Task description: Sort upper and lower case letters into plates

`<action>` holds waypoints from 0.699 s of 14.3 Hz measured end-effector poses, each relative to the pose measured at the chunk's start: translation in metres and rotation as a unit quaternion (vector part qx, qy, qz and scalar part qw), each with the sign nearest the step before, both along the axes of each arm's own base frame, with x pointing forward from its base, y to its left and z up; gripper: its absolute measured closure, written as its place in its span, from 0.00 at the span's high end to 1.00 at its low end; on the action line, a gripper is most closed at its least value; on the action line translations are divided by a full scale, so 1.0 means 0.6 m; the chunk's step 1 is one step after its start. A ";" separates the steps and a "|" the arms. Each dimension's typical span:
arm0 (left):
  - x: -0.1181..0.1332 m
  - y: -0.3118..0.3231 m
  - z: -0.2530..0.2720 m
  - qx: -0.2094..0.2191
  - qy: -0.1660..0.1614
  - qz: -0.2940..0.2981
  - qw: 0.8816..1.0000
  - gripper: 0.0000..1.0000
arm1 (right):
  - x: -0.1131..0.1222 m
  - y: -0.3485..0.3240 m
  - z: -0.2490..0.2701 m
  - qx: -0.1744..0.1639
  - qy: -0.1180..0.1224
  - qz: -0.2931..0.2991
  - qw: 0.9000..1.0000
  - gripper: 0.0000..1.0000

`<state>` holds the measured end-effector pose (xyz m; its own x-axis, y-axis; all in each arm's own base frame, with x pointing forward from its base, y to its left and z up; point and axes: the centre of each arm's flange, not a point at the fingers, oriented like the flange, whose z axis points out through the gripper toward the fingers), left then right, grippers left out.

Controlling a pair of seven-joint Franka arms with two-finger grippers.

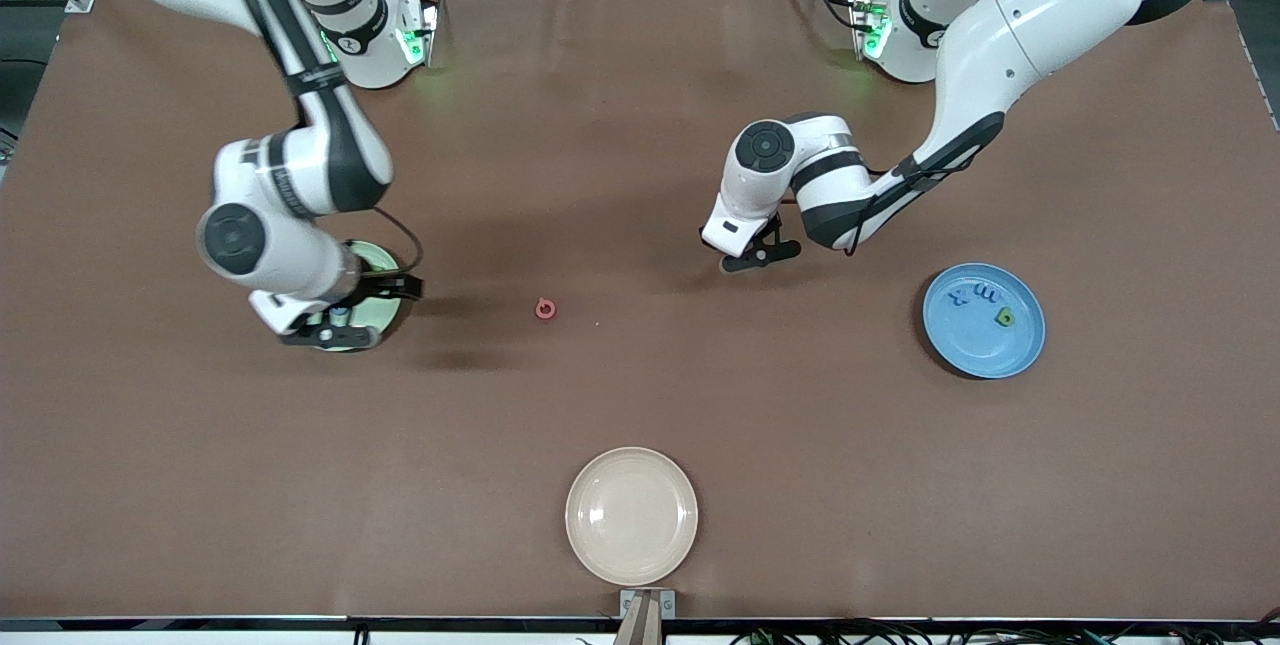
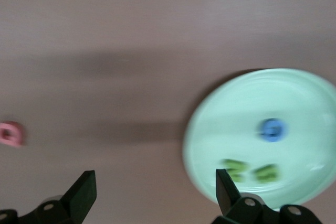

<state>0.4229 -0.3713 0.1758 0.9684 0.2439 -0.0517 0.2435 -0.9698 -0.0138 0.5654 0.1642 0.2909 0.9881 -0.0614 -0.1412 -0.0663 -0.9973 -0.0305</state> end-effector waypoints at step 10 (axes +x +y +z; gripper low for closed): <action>0.161 0.169 0.149 0.007 -0.033 0.031 0.999 0.27 | -0.013 0.232 -0.114 -0.010 -0.036 -0.059 0.998 1.00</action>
